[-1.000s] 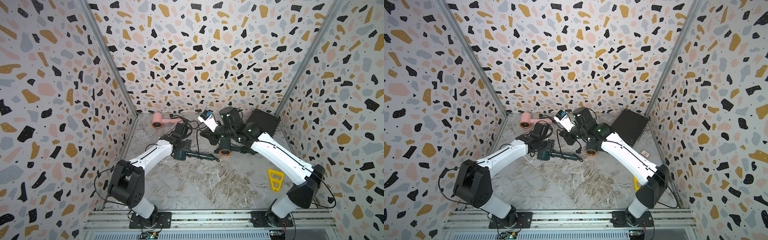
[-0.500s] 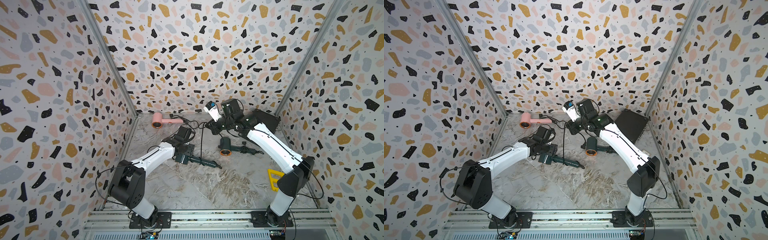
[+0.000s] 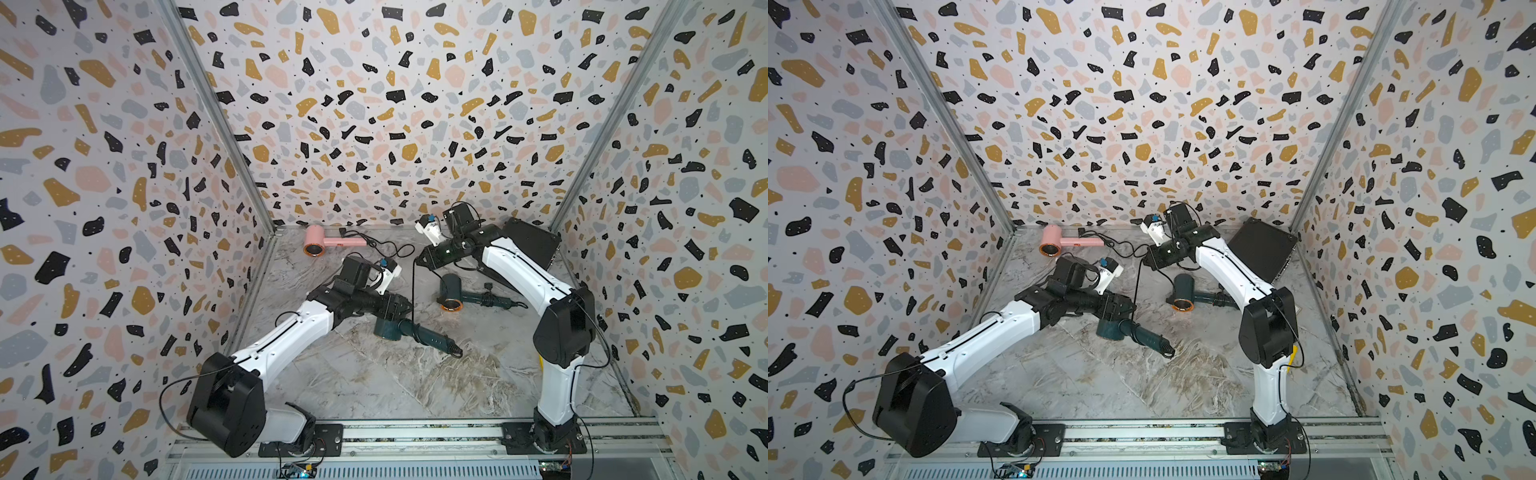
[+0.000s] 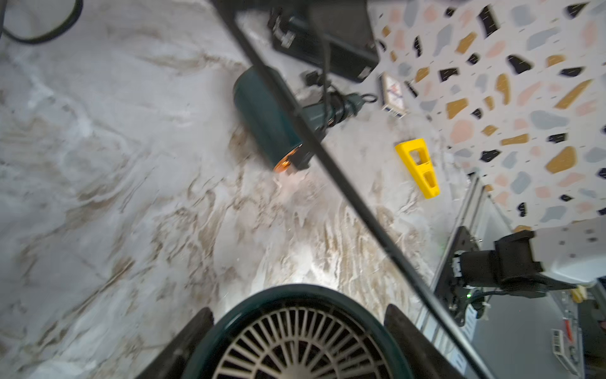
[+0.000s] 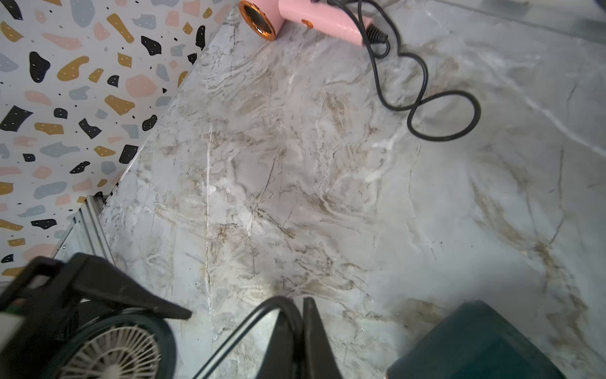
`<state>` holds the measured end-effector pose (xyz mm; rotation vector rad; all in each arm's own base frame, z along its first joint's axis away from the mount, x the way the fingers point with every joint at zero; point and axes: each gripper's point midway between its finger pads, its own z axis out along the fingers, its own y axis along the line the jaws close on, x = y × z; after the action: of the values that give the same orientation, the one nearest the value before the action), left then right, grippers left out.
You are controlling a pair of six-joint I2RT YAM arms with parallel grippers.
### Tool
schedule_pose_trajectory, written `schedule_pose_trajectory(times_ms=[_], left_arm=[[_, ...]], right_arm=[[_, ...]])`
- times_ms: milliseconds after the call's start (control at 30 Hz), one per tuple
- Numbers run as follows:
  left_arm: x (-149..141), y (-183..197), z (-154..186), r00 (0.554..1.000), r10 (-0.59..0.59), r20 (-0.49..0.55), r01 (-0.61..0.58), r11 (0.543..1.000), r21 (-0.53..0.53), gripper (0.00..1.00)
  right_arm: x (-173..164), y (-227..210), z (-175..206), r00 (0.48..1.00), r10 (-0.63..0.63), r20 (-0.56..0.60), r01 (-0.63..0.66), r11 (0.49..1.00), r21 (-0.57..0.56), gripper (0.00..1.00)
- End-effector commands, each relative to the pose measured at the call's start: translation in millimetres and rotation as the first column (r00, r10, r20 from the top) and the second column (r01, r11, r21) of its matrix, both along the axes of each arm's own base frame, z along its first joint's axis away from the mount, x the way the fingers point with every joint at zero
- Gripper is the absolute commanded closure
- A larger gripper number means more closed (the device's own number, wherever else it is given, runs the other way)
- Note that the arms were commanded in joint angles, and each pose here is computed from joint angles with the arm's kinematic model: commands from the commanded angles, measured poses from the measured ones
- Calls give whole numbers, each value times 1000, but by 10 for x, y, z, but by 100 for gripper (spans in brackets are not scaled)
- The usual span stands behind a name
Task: Wrap the cord around the hair dryer
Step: Wrap the power cord around the hair dryer.
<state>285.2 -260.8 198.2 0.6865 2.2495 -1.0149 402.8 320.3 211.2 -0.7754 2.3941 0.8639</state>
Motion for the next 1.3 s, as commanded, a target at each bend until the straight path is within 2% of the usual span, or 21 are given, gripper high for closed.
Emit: schedule_pose_trajectory(times_ms=[0, 267, 400, 500, 600, 667, 800, 1067, 1267], left_arm=[[-274, -207, 524, 990, -139, 31, 142, 964, -223, 100], [-157, -117, 952, 996, -83, 39, 92, 920, -381, 100], [30, 26, 885, 1000, 8, -26, -17, 920, -390, 100], [210, 165, 691, 988, 101, -114, -136, 922, -363, 100], [439, 376, 408, 945, 234, -227, -297, 905, -305, 100], [583, 534, 237, 901, 326, -286, -403, 874, -271, 100], [801, 818, -12, 802, 494, -335, -572, 797, -194, 100], [1107, 1251, -383, 639, 729, -246, -757, 653, -31, 100], [1237, 1526, -654, 569, 814, -121, -806, 580, 115, 100]], right_arm=[[237, -95, 32, 995, -72, 66, 68, 996, 54, 100], [29, -188, -537, 995, -100, -15, 101, 993, 54, 100], [-65, -254, -663, 992, -123, -29, 124, 991, 54, 100], [-143, -318, -686, 990, -139, -28, 140, 989, 47, 100], [-245, -376, -688, 988, -153, -31, 154, 987, 51, 100], [-341, -398, -693, 987, -158, -38, 160, 985, 59, 100], [-566, -406, -736, 988, -147, -54, 150, 987, 50, 100], [-1066, -396, -682, 997, -66, -35, 65, 997, -36, 100], [-1301, -444, -498, 1000, -24, 14, 25, 996, -88, 100]])
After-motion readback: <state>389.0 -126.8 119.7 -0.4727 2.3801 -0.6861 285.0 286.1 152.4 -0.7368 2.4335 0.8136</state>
